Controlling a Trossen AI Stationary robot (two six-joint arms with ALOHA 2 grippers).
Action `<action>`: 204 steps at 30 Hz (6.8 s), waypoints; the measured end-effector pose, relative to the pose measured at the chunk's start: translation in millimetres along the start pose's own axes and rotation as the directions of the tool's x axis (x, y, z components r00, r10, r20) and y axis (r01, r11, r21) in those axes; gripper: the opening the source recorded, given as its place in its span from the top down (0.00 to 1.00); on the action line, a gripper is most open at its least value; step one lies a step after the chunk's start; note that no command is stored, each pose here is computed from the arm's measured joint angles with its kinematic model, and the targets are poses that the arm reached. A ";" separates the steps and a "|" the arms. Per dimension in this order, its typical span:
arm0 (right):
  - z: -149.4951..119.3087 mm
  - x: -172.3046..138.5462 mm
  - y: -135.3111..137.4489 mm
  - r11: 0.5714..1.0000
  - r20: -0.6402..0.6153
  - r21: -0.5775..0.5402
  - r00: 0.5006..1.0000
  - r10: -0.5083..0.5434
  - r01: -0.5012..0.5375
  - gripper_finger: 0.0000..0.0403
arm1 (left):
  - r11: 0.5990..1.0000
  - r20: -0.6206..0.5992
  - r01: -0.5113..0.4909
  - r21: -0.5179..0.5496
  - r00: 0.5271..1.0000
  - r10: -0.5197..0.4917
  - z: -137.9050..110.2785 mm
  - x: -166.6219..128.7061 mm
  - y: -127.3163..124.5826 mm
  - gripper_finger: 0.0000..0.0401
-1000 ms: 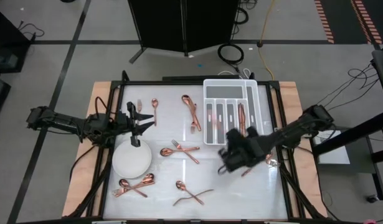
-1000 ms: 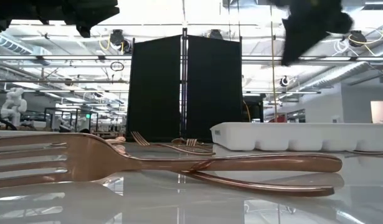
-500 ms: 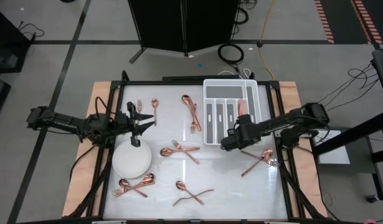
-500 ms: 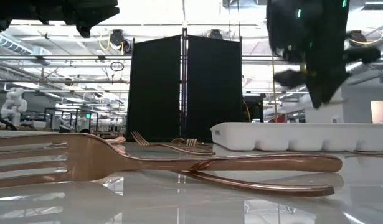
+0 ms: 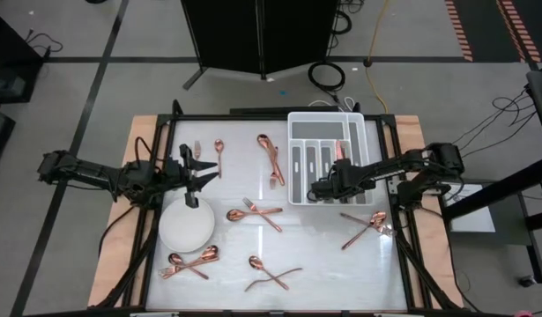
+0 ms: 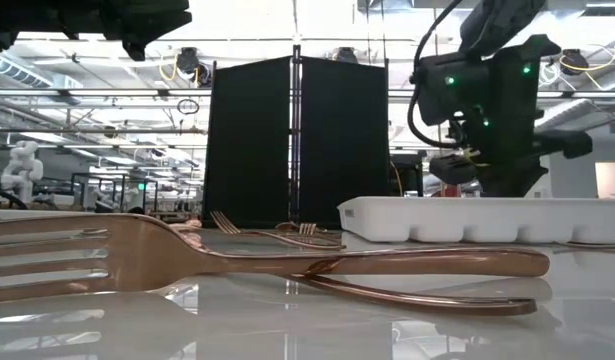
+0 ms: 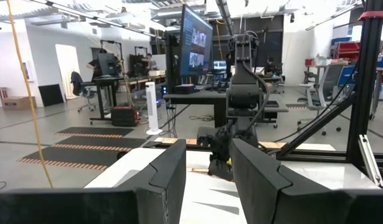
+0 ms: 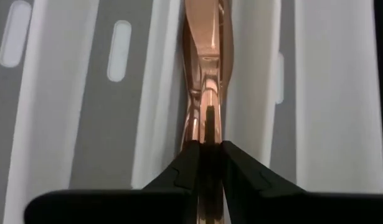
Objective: Sort silverware
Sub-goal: Put the bronze knife into the silverware tray
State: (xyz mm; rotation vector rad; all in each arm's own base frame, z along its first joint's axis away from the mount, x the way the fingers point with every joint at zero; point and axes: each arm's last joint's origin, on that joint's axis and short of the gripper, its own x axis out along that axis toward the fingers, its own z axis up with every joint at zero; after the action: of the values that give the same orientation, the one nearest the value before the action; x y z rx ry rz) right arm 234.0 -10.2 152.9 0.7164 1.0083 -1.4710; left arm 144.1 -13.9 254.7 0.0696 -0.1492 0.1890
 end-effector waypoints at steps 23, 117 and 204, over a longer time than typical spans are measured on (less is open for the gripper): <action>25.6 -52.1 12.2 0.992 0.074 -0.123 0.997 0.008 0.001 0.68 | 1.000 -0.005 0.001 0.008 1.000 -0.001 -0.5 0.0 0.0 0.68; -8.6 -70.9 157.4 0.392 0.010 -0.755 0.587 0.809 -0.527 0.68 | 0.943 -0.811 -0.326 0.070 0.531 0.244 -72.3 42.9 -30.5 0.68; 110.1 -4.2 190.4 0.708 -0.089 -0.614 0.923 0.375 -0.348 0.68 | 0.901 -0.728 -0.431 0.051 0.602 0.329 -65.5 73.1 90.9 0.68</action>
State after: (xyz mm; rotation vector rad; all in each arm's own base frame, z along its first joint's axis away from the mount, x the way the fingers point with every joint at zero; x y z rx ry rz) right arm 433.6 -101.4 169.3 0.3598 1.1559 -0.7249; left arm 206.8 93.9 206.3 -0.1790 0.6403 0.6303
